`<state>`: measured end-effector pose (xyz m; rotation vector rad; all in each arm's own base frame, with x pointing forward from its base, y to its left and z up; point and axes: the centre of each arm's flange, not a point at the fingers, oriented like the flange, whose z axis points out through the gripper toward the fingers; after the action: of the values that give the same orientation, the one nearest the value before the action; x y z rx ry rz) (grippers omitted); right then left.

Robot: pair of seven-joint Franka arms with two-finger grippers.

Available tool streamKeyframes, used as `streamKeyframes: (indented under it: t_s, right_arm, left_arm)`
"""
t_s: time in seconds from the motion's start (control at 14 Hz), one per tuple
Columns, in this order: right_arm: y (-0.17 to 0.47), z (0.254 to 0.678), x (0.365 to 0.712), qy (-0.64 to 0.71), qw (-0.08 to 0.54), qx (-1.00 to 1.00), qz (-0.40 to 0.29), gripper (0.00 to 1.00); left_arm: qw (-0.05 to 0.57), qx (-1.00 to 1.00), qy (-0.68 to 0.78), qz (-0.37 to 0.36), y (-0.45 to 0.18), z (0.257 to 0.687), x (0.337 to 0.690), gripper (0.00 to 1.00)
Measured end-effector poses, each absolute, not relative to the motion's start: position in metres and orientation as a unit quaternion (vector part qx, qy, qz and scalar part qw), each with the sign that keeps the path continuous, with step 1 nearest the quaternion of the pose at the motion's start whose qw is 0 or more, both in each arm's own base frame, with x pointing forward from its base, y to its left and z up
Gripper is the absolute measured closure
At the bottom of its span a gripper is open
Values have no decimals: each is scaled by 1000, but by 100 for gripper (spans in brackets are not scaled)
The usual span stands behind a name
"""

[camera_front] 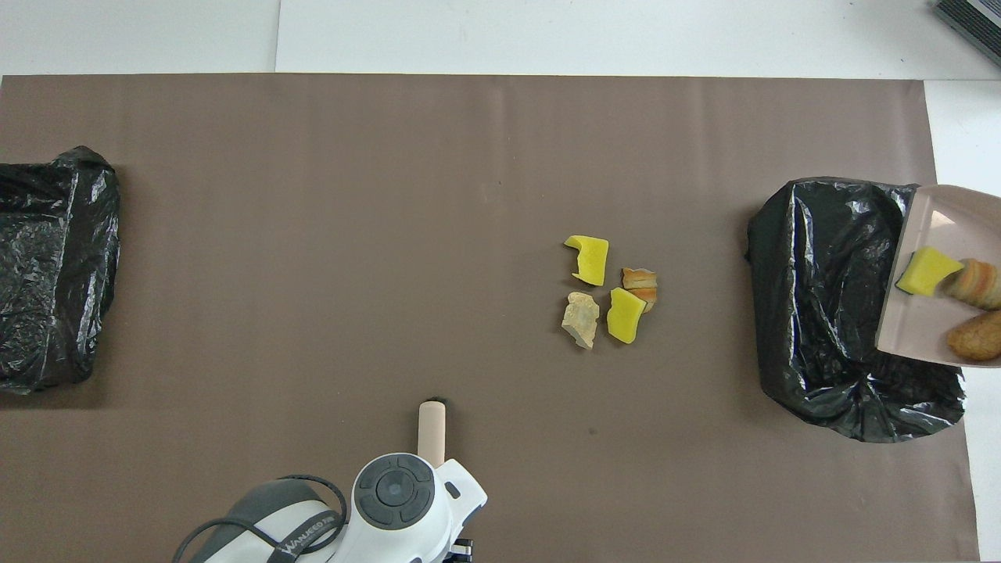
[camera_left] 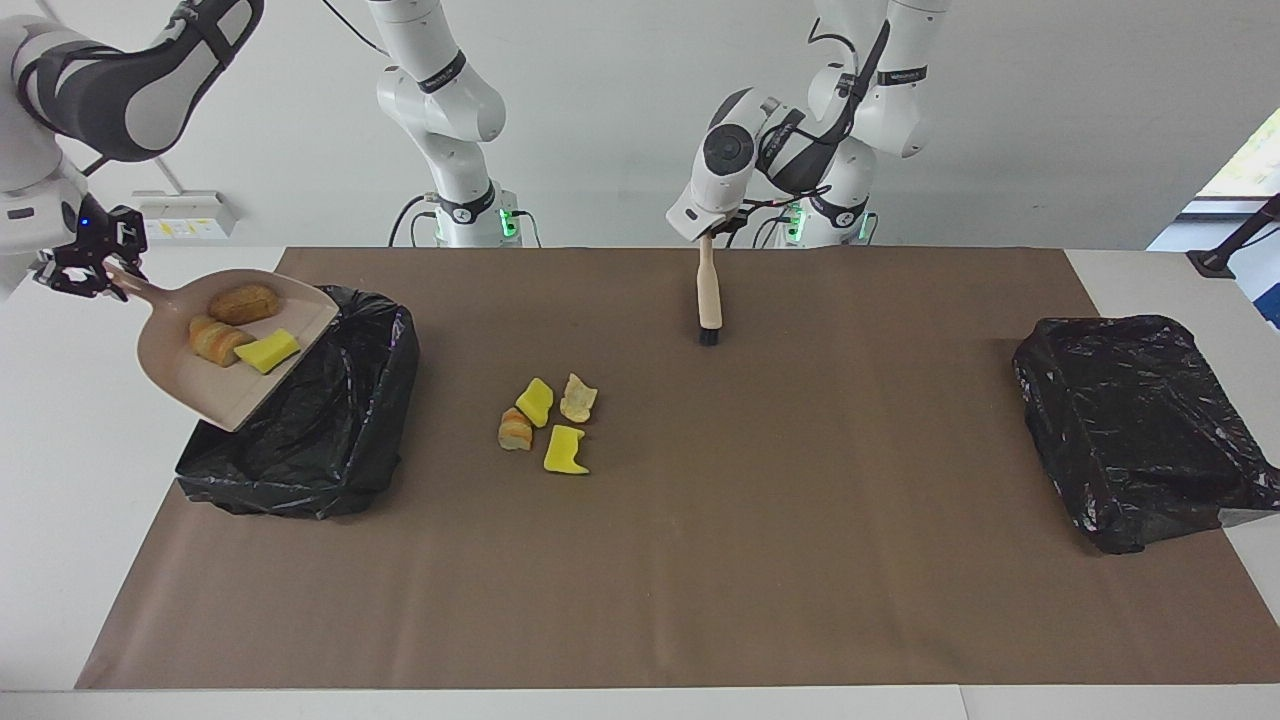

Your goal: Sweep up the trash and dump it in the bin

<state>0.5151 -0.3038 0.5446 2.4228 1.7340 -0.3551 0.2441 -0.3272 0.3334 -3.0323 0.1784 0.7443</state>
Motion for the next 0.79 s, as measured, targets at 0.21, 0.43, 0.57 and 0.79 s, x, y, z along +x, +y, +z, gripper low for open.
streamKeyframes:
  t_s: [0.21,0.43,0.57,0.79]
  right_arm:
    - [-301,528,526,614,133,760,-164,68]
    - [-281,522,536,644,166,717,-209,68]
    - [-268,525,542,656,183,696,-226,68]
    - [-259,530,545,663,199,679,-244,68]
  left_arm:
    - [2,-969,55,241,-320,330,255,32]
    - [-15,-973,32,229,-314,348,284,0]
    - [-20,-980,19,196,-297,386,331,0]
    - [-23,-991,9,133,-274,463,390,0]
